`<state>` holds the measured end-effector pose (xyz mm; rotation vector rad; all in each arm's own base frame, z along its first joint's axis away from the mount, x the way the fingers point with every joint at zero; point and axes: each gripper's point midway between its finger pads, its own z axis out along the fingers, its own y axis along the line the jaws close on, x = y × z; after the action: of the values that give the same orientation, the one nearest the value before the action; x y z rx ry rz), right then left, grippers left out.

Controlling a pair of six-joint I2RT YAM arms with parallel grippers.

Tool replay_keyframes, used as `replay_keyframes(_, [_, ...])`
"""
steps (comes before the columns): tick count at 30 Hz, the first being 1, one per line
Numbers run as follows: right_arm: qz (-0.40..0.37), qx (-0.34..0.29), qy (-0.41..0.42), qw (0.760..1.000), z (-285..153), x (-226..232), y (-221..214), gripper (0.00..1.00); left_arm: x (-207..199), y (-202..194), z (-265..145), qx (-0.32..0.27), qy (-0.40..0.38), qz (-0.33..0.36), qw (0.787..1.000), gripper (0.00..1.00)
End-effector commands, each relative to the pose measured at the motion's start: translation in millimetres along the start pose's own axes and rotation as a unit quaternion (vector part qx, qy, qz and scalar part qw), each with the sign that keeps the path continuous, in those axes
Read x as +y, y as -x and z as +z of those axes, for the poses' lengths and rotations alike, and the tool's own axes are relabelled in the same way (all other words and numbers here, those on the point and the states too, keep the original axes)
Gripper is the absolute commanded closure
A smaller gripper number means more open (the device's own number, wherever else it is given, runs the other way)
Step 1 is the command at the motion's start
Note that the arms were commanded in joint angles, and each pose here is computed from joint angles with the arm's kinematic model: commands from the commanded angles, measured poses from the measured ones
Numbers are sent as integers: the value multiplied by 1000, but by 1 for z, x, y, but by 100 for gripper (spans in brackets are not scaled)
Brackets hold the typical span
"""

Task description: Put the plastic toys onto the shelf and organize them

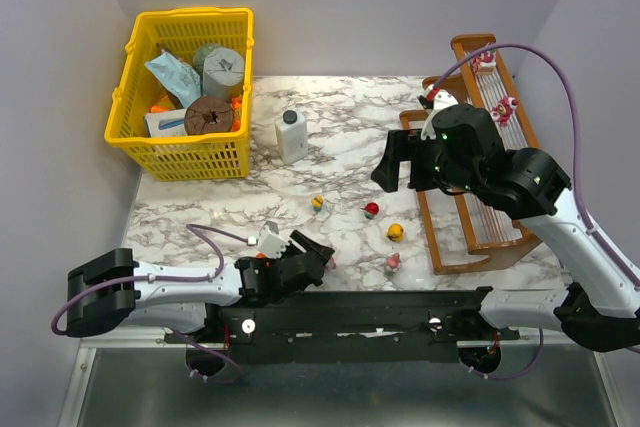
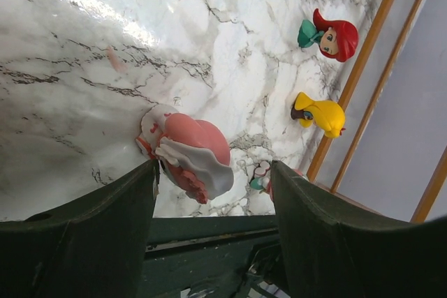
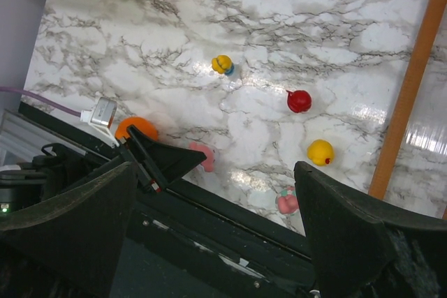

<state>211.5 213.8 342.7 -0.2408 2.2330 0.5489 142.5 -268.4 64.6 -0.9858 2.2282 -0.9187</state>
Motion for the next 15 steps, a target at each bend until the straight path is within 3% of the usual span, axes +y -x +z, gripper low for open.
replay_keyframes(1, [-8,-4,-20,1000,-6,-12,-2,0,20,6,2,-16,39,19,999,27])
replay_keyframes(15, [-12,-18,-30,999,-11,-17,2,0,21,8,8,-22,55,24,998,30])
